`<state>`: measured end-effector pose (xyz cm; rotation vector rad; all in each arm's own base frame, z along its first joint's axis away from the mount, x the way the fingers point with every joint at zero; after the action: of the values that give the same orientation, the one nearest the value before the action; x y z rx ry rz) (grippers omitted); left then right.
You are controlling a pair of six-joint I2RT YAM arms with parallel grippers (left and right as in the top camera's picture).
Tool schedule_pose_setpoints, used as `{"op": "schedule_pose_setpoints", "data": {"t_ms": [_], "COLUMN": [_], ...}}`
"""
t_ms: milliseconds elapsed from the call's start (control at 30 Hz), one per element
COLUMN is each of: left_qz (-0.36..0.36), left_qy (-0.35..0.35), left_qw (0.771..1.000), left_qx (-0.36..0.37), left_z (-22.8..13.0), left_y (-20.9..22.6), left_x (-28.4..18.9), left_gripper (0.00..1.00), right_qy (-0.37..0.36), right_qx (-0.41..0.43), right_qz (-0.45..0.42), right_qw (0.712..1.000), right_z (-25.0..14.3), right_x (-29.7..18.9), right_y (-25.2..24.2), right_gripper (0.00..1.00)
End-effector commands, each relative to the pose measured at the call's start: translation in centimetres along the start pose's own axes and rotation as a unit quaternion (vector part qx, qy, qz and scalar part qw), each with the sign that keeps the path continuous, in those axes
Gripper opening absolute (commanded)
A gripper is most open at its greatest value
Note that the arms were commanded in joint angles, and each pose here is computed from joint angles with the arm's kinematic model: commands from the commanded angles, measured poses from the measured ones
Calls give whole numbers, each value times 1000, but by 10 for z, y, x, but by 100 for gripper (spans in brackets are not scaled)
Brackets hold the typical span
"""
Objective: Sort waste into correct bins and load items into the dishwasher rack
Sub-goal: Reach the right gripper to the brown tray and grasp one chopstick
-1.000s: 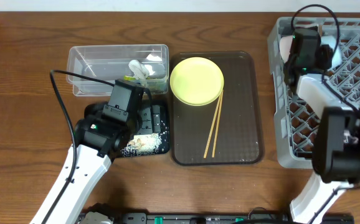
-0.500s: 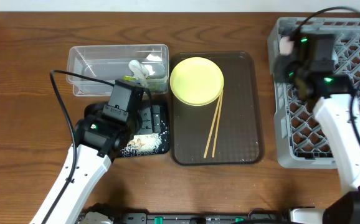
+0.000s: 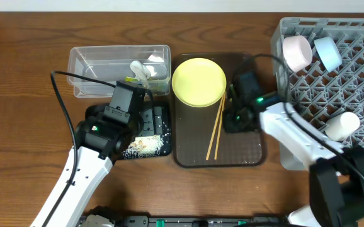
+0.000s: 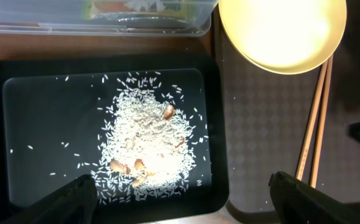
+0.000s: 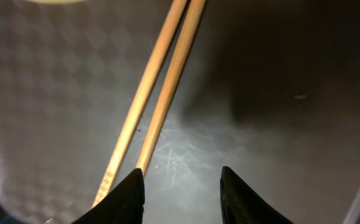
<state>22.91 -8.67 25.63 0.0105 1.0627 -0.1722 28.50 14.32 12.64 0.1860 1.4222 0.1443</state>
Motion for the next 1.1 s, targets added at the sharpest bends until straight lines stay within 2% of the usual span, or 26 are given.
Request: {"op": "schedule_pose_setpoints", "data": {"t_ms": [0, 367, 467, 667, 700, 767, 900, 1067], "left_qz": [8, 8, 8, 8, 8, 8, 8, 8], "left_qy": [-1, -1, -1, -1, -1, -1, -1, -1], "left_qw": [1000, 1000, 1000, 1000, 1000, 1000, 1000, 1000], "left_qx": [-6, -6, -6, -6, -6, -6, -6, -6], "left_z": [1, 1, 1, 1, 1, 1, 1, 1], "left_y": [1, 1, 1, 1, 1, 1, 1, 1], "left_x": [0, 0, 0, 0, 0, 0, 0, 0], "left_gripper": [91, 91, 91, 91, 91, 91, 91, 91], "right_qy": [2, 15, 13, -7, -9, -8, -12, -46], "right_qx": [1, 42, 63, 129, 132, 136, 145, 88], "right_qz": [-28, -59, -71, -158, -168, -175, -172, -145], "right_qw": [1000, 997, 995, 979, 977, 975, 974, 984], "right_z": [-6, -18, -19, -24, -24, -24, -17, -2], "right_x": [14, 35, 36, 32, 31, 30, 24, -11], "right_y": [8, 19, 17, 0, -2, -6, -14, -16], "right_gripper": [36, 36, 29, 15, 8, 1, 1, 1]}}
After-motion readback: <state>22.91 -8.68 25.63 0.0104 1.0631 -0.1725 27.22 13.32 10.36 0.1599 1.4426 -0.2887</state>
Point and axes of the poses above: each gripper's point midway between its finger pads, its own x axis out along the fingers, its own y axis along the line the jaws close on, z = x × y, the point moved 10 cm from there along -x, back along the fingers, and after that the axes turned 10 degrees about x, right-handed, at the moved point
